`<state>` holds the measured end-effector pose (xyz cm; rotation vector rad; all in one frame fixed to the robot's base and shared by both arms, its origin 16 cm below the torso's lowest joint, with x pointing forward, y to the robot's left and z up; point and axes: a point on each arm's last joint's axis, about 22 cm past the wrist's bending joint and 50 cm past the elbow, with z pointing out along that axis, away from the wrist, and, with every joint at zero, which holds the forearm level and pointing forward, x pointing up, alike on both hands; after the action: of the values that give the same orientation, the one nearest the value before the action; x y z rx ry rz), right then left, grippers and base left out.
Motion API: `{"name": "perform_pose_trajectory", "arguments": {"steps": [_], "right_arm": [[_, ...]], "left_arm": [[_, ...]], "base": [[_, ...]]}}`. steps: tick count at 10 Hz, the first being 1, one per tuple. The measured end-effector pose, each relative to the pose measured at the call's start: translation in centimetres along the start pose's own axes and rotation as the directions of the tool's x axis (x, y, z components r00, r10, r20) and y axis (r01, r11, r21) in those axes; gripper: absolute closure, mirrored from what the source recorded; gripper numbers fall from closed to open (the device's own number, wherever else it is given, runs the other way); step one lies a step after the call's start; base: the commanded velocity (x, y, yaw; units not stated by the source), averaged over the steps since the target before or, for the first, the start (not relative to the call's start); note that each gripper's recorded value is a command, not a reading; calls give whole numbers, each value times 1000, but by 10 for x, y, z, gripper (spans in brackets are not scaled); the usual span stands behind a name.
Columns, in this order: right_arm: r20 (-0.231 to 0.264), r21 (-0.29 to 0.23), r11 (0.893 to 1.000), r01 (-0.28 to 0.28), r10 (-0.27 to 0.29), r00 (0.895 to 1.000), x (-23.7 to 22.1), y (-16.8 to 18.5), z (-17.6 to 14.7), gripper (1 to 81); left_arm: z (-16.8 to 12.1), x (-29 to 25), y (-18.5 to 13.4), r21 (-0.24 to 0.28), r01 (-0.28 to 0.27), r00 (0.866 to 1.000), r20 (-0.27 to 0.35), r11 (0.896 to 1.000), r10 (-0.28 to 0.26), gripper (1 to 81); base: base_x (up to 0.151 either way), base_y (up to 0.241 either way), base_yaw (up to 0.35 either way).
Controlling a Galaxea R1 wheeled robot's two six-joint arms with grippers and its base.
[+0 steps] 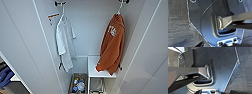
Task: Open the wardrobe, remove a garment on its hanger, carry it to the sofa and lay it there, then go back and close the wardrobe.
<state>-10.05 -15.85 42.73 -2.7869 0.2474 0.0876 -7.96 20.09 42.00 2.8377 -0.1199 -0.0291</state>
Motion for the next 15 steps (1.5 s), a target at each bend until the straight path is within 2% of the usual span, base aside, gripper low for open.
{"name": "perform_pose_trajectory", "arguments": {"steps": [1,4,7,10,15], "right_arm": [[-13,5,1000,6,-6,1000,3,-3,1,10],[-96,20,999,36,-33,995,39,-11,3,10],[-75,17,999,34,-33,997,27,-9,4,10],[-16,7,999,35,-35,999,15,-6,4,10],[-15,22,999,50,-49,999,12,-18,7,10]], "left_arm": [[1,12,0,1,-8,1000,-26,1000,8,10],[0,43,-2,9,-32,994,-103,999,33,10],[0,38,-3,12,-32,995,-99,999,33,10],[0,39,-3,12,-32,995,-99,999,34,10],[0,40,-3,12,-33,994,-100,999,34,10]], "base": [[0,0,0],[0,0,0],[0,0,0],[0,0,0],[0,0,0]]}}
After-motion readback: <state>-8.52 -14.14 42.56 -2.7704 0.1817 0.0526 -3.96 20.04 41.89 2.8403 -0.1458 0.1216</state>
